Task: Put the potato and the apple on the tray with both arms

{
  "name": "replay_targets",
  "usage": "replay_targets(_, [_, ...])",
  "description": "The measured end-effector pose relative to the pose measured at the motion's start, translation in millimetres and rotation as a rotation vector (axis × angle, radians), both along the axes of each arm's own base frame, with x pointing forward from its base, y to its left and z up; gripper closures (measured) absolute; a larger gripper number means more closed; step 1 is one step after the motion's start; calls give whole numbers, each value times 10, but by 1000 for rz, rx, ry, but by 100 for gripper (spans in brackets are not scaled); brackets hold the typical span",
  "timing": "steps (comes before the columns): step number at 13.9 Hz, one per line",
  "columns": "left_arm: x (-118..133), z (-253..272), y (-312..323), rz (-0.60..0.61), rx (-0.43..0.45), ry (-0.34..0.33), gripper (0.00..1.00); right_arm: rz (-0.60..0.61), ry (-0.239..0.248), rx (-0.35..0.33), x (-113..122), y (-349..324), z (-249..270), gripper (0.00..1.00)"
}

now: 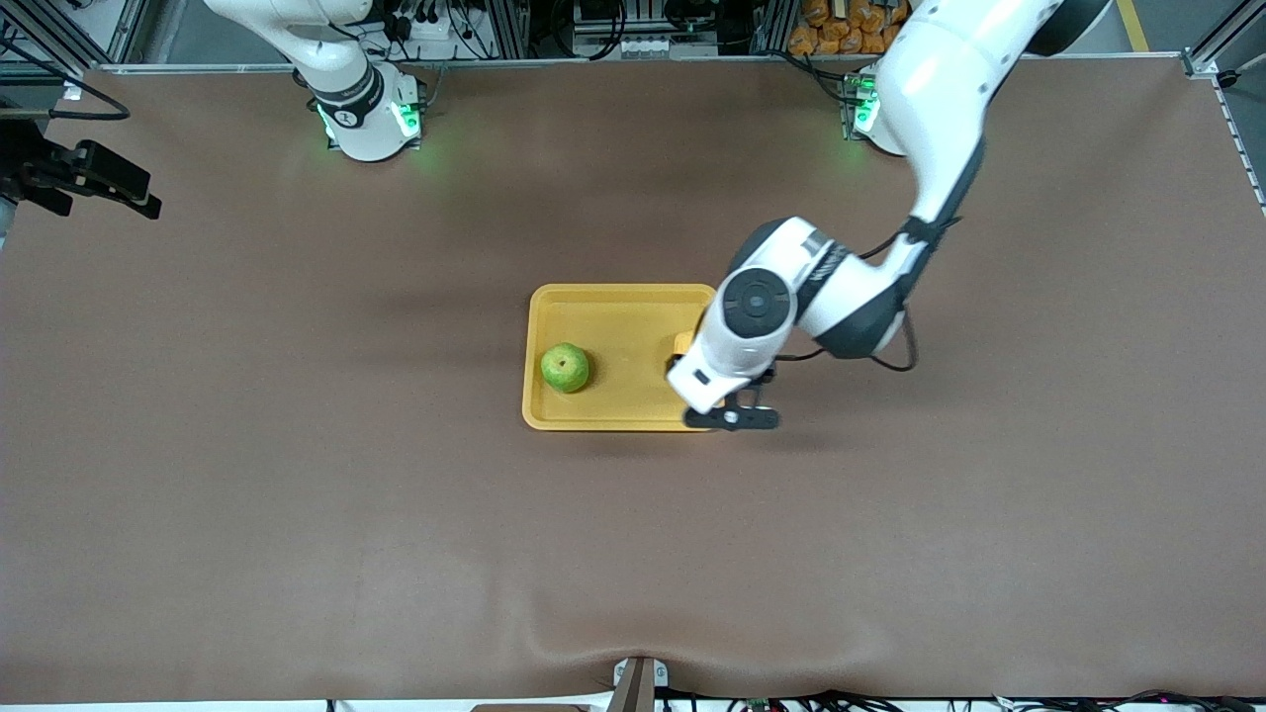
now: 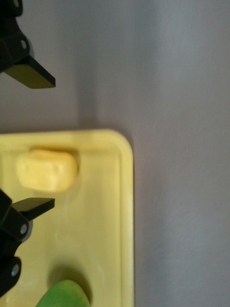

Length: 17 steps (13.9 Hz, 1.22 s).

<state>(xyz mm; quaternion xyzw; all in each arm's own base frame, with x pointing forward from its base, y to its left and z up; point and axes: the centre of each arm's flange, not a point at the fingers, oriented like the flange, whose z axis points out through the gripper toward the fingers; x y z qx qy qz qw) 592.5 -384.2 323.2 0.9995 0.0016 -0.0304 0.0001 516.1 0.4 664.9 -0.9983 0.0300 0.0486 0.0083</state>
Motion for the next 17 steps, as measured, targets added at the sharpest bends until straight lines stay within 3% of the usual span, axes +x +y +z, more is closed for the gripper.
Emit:
replay_targets(4, [172, 1060, 797, 105, 44, -37, 0, -6, 2, 0, -1, -32, -7, 0])
replay_targets(7, [203, 1668, 1450, 95, 68, -54, 0, -7, 4, 0, -1, -34, -11, 0])
replay_targets(11, [206, 2023, 2071, 55, 88, -45, 0, -7, 4, 0, -1, -35, -15, 0])
replay_targets(17, [132, 2227, 2390, 47, 106, -24, 0, -8, 4, 0, 7, -40, -25, 0])
